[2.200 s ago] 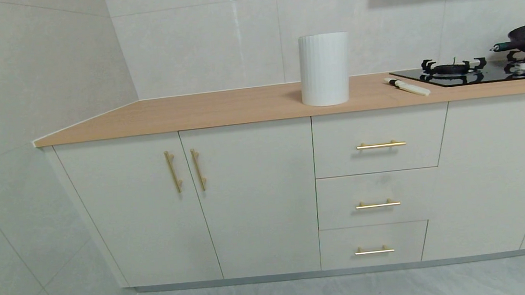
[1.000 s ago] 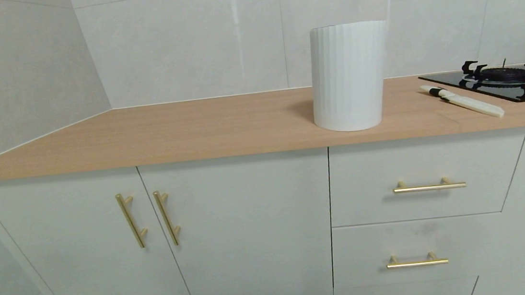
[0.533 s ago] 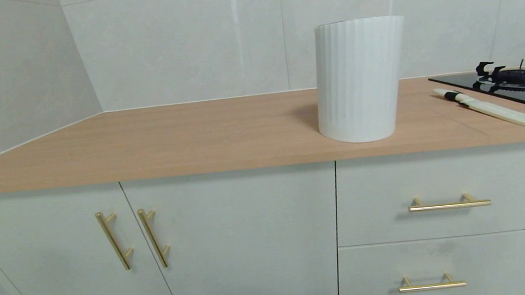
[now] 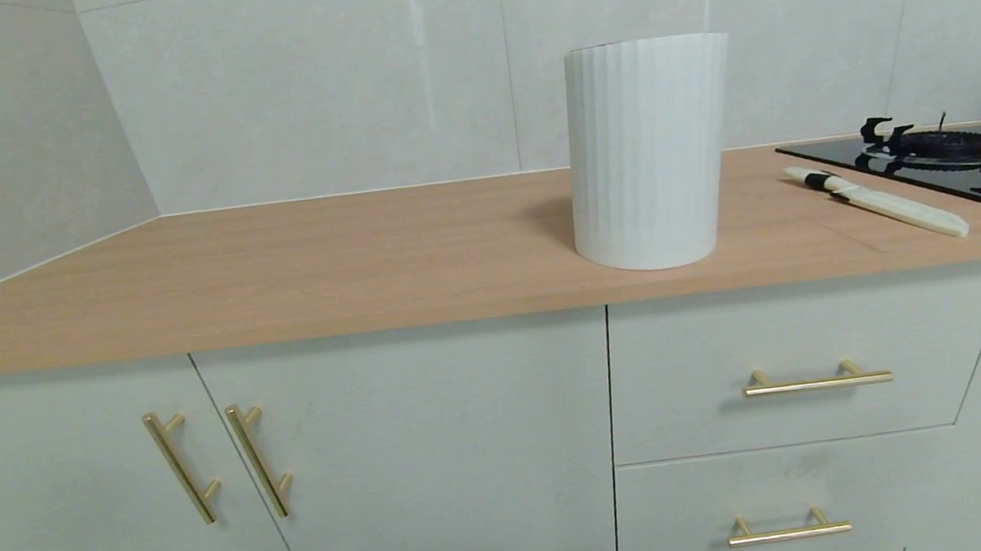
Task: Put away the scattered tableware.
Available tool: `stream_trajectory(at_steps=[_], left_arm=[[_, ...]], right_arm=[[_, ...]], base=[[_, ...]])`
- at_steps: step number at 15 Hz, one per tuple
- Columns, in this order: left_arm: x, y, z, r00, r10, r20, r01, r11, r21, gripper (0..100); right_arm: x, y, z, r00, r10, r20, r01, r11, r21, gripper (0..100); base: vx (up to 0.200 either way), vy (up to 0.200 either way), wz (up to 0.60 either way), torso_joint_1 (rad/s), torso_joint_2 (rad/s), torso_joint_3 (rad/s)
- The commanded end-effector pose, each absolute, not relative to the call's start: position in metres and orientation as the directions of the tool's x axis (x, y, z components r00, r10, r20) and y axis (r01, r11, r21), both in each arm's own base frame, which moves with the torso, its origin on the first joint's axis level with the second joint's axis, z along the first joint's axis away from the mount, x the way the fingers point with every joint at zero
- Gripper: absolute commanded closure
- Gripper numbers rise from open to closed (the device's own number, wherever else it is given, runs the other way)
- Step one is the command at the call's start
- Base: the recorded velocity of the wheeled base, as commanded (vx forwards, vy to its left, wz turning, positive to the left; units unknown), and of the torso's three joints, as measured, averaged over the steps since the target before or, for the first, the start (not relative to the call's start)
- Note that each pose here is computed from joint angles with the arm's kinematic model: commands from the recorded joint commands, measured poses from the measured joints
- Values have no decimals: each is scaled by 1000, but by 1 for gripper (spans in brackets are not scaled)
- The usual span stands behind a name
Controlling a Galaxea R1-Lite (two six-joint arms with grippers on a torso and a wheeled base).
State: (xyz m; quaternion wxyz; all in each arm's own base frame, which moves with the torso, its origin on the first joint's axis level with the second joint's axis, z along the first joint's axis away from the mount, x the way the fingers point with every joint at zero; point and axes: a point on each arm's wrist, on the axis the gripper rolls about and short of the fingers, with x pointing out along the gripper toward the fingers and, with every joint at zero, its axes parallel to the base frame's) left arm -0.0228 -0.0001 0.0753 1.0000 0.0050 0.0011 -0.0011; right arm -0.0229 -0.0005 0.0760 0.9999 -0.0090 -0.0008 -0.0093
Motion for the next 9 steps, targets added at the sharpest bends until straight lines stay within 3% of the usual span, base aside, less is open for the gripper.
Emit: stream_trajectory(at_steps=[1, 5, 9], left_arm=[[-23, 0, 75, 1000, -2, -2, 2, 1000, 9, 0], [-23, 0, 75, 1000, -3, -2, 3, 1000, 9, 0], [-23, 0, 75, 1000, -3, -2, 3, 1000, 11, 0]], right_arm=[[-23, -1, 76, 1000, -18, 0, 18, 1000, -18, 0], [-23, -1, 76, 1000, -18, 0, 18, 1000, -18, 0], [-23, -1, 76, 1000, -18, 0, 18, 1000, -18, 0]], base=[[0, 0, 0, 0, 0, 0], [0, 0, 0, 0, 0, 0], [0, -200, 0, 0, 0, 1]])
